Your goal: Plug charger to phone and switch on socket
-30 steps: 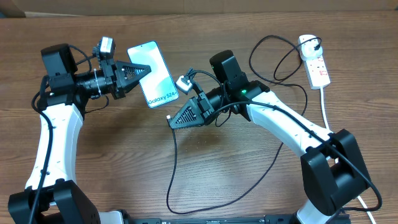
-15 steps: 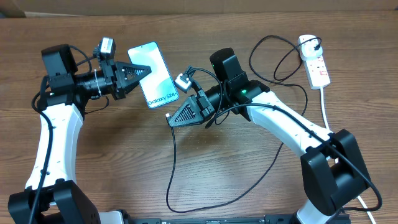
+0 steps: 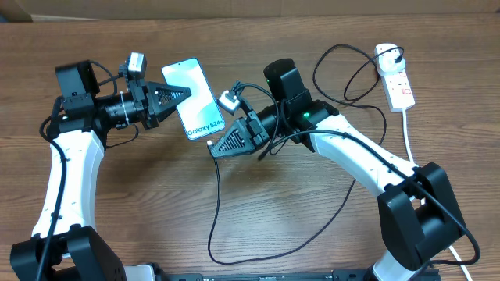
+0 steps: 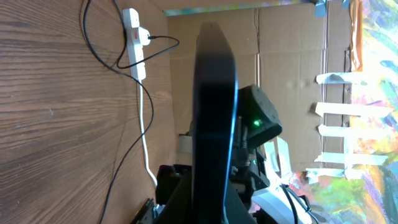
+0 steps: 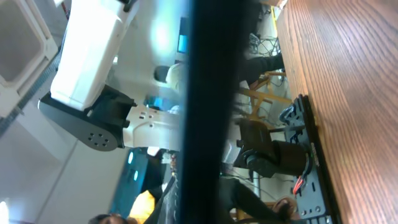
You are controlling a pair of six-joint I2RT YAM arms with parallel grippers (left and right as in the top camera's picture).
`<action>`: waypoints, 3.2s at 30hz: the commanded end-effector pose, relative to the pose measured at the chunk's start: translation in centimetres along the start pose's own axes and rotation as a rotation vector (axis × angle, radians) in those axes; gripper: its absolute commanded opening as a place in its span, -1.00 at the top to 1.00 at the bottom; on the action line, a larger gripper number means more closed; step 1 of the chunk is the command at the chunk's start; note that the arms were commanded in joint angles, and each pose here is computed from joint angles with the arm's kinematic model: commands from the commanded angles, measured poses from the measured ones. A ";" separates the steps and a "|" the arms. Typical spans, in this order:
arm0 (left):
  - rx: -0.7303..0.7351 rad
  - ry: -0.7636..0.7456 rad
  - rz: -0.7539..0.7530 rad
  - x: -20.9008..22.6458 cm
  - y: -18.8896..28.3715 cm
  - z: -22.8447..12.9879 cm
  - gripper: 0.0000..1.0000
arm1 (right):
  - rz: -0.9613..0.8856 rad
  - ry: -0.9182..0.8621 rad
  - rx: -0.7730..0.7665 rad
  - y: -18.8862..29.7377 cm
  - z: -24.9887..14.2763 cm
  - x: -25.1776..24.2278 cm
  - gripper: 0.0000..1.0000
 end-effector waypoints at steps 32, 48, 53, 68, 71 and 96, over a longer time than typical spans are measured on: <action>0.043 -0.020 -0.066 -0.6 -0.1 -0.2 0.92 | 0.008 0.013 0.005 0.1 0.5 0.9 0.93; 0.042 -0.020 -0.066 -0.6 -0.1 -0.2 0.92 | 0.002 0.006 -0.023 1.2 0.6 0.8 0.93; 0.042 -0.010 -0.065 -0.6 -0.1 -0.2 0.92 | 0.003 0.004 -0.020 1.0 0.6 0.9 0.93; 0.038 -0.003 -0.058 -0.6 -0.1 -0.2 0.92 | 0.005 -0.008 0.007 -0.1 0.4 0.9 0.93; 0.038 -0.003 -0.058 -0.6 -0.1 -0.2 0.92 | 0.003 -0.009 0.005 -0.1 0.4 0.9 0.93; 0.053 0.005 -0.082 -0.8 -0.1 -0.3 0.92 | -0.012 0.005 -0.026 0.5 0.8 0.8 0.93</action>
Point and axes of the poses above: each gripper's point midway between its finger pads, its own y axis back along the fingers, its own x axis along the line the jaws close on, z = x × y, the point moved 10 cm from there along y, back along the fingers, and after that the axes turned 5 degrees about -y, right-handed, at the moved point
